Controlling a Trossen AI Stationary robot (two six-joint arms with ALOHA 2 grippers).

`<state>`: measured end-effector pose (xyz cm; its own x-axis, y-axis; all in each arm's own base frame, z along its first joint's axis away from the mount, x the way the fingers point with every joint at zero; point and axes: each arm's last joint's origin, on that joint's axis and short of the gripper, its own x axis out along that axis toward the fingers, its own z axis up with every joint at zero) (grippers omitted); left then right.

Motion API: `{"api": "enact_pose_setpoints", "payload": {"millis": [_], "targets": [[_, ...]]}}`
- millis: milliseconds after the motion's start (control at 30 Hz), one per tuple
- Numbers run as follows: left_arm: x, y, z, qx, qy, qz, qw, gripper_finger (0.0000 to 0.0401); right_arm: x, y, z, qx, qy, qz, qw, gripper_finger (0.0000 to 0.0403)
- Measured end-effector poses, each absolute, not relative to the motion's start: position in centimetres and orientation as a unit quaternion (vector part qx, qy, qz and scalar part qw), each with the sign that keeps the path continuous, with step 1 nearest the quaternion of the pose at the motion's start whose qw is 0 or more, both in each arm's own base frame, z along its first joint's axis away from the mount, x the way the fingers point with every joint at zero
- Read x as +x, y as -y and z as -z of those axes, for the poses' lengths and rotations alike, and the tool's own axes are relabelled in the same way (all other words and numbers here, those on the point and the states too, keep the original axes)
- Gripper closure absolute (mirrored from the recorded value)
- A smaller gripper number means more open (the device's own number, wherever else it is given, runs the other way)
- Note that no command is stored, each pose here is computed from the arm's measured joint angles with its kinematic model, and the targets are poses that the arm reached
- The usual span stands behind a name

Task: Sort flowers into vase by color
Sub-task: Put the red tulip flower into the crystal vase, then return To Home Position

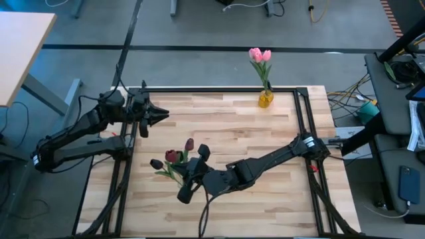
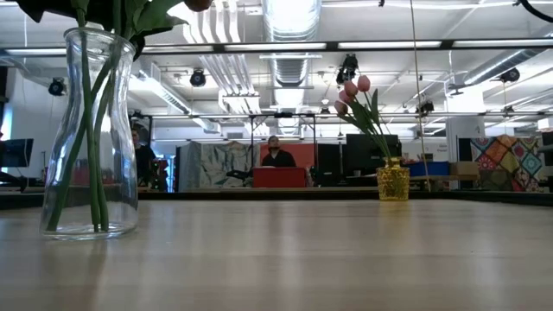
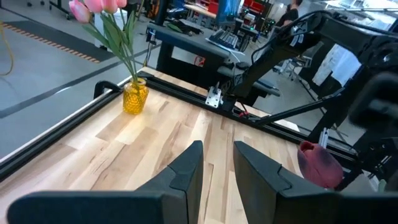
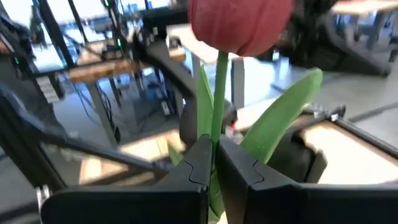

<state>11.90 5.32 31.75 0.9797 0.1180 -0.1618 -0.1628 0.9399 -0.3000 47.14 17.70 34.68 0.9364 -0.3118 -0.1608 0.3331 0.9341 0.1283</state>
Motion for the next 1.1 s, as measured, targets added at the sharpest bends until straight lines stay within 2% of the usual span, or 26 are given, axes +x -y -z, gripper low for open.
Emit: {"api": "enact_pose_setpoints", "payload": {"millis": [233,567,700,933,1100], "targets": [[11.8,-5.2,-31.8,-0.147,-0.069,-0.071,0.984,0.0326,47.1,-17.8,-32.7,0.098,-0.134,0.154,0.974,0.0383],[12.0,-5.2,-31.7,-0.149,-0.076,-0.052,0.985,0.0326,46.8,-17.9,-32.3,0.095,-0.176,0.114,0.973,0.0279],[11.9,-5.0,-32.1,-0.156,-0.061,-0.018,0.986,0.0326,45.9,-17.7,-33.9,0.095,-0.178,0.089,0.975,0.0261],[12.3,-5.2,-32.8,-0.145,-0.035,-0.014,0.989,0.0327,42.8,-16.2,-38.5,0.078,-0.178,0.055,0.979,0.0287],[13.6,-5.9,-32.4,-0.132,-0.048,-0.015,0.990,0.0331,40.2,-13.8,-41.2,0.021,-0.208,0.037,0.977,0.0359]]}}
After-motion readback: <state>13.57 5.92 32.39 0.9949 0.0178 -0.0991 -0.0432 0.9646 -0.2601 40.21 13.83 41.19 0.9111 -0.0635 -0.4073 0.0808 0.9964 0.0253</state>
